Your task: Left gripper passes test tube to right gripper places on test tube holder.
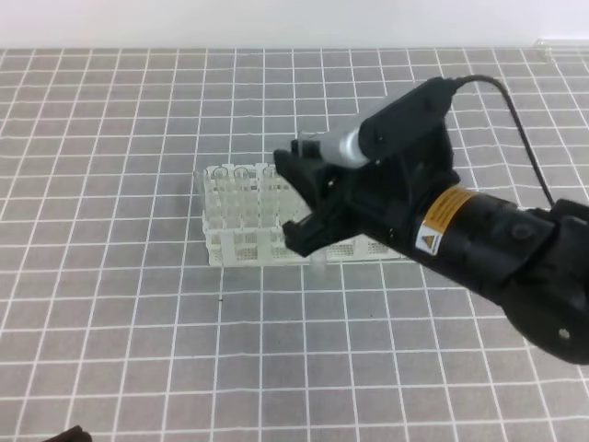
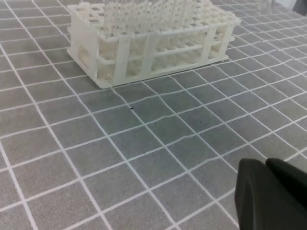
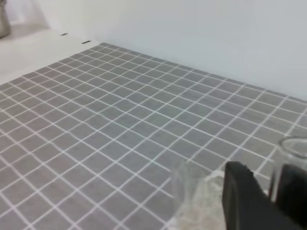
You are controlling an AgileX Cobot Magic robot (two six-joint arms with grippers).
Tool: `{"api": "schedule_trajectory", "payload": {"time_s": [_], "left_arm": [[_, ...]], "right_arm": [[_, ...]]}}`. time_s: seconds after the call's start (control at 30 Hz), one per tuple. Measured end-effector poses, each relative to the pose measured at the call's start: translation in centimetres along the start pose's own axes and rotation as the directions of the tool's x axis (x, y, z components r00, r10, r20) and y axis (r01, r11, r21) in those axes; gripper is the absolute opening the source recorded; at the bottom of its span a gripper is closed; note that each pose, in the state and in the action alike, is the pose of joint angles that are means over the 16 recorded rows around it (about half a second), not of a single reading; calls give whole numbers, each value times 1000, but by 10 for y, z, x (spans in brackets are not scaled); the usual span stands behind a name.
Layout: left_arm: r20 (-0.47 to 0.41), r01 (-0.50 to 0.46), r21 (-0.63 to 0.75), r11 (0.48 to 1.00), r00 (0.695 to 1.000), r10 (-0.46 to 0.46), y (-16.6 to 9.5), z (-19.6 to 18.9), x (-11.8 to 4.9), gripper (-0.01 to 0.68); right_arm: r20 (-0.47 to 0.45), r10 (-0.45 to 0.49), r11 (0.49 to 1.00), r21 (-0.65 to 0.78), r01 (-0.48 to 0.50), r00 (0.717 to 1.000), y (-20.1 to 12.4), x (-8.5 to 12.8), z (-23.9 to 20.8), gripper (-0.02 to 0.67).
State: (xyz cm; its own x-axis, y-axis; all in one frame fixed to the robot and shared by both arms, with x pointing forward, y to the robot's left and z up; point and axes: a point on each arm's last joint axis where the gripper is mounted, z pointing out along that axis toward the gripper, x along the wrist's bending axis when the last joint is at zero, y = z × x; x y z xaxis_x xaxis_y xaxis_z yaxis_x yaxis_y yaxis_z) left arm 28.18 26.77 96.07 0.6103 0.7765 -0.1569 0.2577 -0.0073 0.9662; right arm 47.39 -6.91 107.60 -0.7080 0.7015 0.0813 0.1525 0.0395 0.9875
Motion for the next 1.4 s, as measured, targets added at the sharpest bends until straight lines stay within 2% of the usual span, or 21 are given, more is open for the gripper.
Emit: {"api": "schedule_trajectory", "payload": {"time_s": [0.57, 0.87, 1.17, 1.4], "left_arm": [[-11, 0, 36, 999, 1000, 0, -4, 0, 1, -1], [-12, 0, 37, 999, 1000, 0, -4, 0, 1, -1], [-12, 0, 38, 999, 1000, 0, -4, 0, 1, -1], [-12, 0, 41, 999, 1000, 1, -4, 0, 1, 0]], "right_arm": [[163, -22, 1000, -11, 24, 986, 4, -54, -6, 92], [218, 1, 991, -131, 28, 976, 3, -80, -7, 92], [229, 25, 967, -253, 35, 973, -12, -93, -2, 92], [230, 40, 968, -251, 20, 972, -21, -98, 8, 91]]}}
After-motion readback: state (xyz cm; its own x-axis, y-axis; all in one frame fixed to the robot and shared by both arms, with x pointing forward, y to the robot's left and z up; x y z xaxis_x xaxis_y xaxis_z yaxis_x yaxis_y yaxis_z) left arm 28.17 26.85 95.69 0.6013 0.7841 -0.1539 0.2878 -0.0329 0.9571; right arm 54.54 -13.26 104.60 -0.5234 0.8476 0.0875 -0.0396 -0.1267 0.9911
